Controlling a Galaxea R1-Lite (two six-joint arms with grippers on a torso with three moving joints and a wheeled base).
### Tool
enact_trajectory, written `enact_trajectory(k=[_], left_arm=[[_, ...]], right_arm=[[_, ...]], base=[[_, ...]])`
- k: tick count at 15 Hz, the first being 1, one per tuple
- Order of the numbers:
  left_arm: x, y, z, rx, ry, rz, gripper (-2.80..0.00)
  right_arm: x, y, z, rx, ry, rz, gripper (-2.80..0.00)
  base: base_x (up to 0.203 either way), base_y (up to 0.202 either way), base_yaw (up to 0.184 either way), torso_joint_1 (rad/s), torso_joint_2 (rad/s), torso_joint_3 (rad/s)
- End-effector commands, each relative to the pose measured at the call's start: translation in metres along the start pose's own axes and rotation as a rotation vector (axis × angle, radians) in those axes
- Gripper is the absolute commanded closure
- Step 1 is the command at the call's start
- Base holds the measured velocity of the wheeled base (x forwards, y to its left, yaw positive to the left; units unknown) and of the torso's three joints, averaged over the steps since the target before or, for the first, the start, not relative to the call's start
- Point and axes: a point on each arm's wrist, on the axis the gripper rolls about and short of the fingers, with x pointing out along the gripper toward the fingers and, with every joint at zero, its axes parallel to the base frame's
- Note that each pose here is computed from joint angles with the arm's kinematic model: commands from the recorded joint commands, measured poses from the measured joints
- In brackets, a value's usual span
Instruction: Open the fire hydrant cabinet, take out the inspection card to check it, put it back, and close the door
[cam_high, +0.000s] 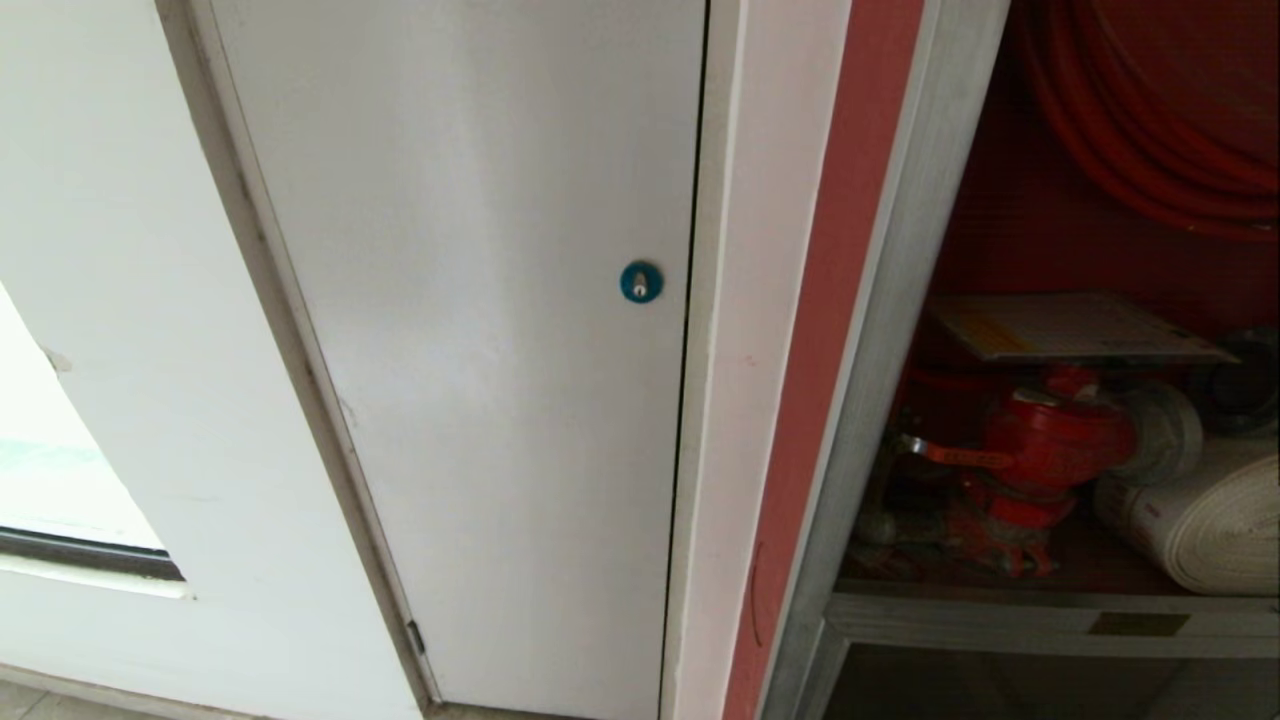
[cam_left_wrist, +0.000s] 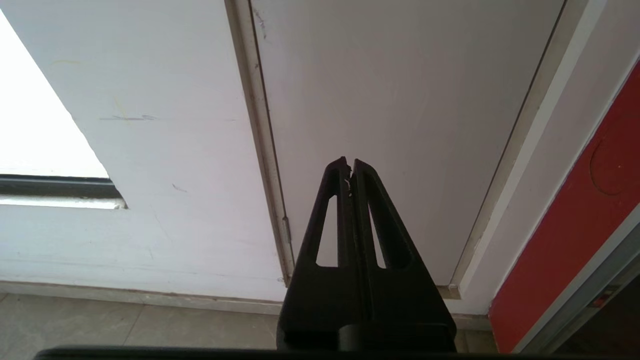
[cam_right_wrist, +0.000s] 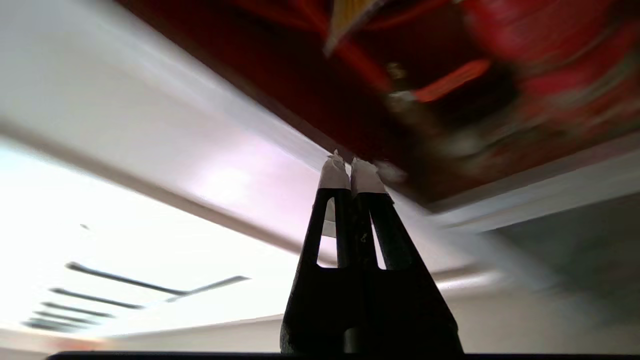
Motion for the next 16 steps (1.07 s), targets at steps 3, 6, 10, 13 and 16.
enact_trajectory(k=[3,6,10,13,16], left_arm=[[0.000,0.000,0.000,0.000,-0.001,0.000,0.00],[0.000,0.000,0.000,0.000,0.000,0.000,0.00],[0.000,0.000,0.000,0.000,0.000,0.000,0.00],[0.000,0.000,0.000,0.000,0.000,0.000,0.00],[0.000,0.000,0.000,0.000,0.000,-0.001,0.00]], right_arm=[[0.074,0.010,0.023,0.322,0.087,-0.122,0.00],[0.100,0.010,0.029,0.452,0.109,-0.185,0.00],[0.118,0.003,0.030,0.493,0.090,-0.274,0.00],[0.117,0.009,0.034,0.486,0.063,-0.223,0.00],[0.126,0.006,0.034,0.487,0.065,-0.236,0.00]], base=[[0.000,0.000,0.000,0.000,0.00,0.000],[0.000,0.000,0.000,0.000,0.00,0.000],[0.000,0.000,0.000,0.000,0.00,0.000],[0.000,0.000,0.000,0.000,0.00,0.000],[0.000,0.000,0.000,0.000,0.00,0.000]])
